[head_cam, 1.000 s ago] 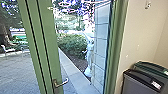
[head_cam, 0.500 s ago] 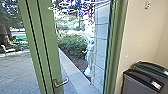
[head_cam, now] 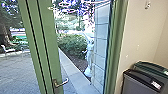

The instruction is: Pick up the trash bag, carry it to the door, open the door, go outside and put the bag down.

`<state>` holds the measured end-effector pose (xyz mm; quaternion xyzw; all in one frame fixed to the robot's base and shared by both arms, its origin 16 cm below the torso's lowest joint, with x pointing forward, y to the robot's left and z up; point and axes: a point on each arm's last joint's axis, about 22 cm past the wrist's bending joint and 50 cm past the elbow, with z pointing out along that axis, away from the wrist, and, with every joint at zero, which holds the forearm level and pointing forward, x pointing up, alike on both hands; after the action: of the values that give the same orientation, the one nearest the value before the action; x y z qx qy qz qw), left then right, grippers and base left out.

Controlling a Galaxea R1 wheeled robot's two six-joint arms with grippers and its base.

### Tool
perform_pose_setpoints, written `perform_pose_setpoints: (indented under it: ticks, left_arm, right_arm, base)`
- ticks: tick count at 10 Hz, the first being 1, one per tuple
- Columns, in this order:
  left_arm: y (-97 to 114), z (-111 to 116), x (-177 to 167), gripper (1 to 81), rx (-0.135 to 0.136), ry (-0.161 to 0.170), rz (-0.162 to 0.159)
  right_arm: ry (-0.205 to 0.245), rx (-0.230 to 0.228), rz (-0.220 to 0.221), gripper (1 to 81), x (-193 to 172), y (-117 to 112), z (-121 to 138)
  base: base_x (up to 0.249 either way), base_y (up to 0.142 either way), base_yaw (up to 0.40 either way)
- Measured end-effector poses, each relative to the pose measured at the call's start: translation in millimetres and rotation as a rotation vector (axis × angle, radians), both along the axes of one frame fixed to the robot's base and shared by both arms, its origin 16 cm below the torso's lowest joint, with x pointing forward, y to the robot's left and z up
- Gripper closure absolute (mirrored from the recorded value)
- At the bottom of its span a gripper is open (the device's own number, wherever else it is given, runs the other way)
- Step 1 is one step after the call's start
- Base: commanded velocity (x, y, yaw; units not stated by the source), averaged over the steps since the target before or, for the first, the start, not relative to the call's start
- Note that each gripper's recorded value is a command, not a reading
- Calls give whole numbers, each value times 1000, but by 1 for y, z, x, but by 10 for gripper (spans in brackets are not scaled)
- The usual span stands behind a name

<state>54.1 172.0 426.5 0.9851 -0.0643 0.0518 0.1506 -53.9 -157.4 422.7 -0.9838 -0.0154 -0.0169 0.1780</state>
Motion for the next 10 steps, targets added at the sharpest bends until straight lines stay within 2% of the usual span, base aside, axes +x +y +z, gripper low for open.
perform_pose_setpoints:
  ticks: [10]
  left_arm:
    - [0,0,0,811,0,0,0]
  right_arm:
    - [0,15,-2,10,0,5,2]
  base:
    - [0,0,0]
